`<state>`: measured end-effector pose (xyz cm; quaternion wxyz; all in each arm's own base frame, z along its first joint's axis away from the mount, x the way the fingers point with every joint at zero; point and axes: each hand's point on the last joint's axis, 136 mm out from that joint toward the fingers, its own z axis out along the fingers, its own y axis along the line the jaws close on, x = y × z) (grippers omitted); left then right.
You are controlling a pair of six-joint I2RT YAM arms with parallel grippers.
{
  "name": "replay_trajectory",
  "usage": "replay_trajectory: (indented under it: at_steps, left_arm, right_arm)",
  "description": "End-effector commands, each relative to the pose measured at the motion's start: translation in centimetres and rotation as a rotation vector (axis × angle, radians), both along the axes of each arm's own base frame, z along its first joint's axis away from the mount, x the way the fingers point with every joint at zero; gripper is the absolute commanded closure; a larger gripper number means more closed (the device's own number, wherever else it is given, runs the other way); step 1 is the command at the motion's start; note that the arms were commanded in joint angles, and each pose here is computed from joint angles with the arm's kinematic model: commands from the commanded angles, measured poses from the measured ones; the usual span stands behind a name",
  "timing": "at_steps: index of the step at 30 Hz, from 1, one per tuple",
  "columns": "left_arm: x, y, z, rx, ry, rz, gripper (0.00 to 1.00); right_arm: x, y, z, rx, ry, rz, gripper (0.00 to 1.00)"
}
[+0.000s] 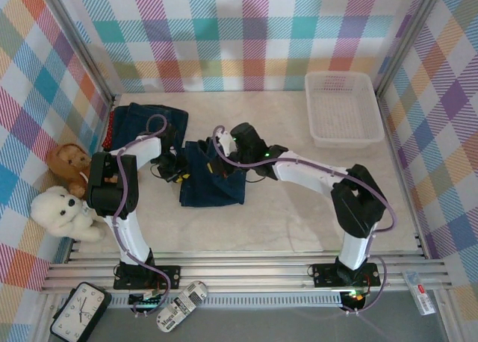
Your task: Fold and stack the skirts
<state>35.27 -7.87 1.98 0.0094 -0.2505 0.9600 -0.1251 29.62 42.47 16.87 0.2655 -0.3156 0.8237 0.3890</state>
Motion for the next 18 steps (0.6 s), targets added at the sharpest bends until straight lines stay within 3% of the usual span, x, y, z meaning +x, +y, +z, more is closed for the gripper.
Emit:
replay_trajectory:
  at_steps: [1, 9, 18]
  left_arm:
    - [-2.4, 0.4, -2.8, 0.023, 0.101, 0.006, 0.85]
    - [-2.4, 0.1, -2.8, 0.010, 0.106, 0.002, 0.85]
    - [-2.3, 0.6, -1.9, 0.037, 0.097, -0.023, 0.83]
  right_arm:
    - [-0.6, 2.3, 1.8, 0.077, -0.025, 0.089, 1.00]
    - [-1.2, 5.2, 2.0, 0.134, 0.003, 0.146, 1.00]
    - [-0.7, 4.5, -2.4, 0.014, 0.015, 0.124, 1.00]
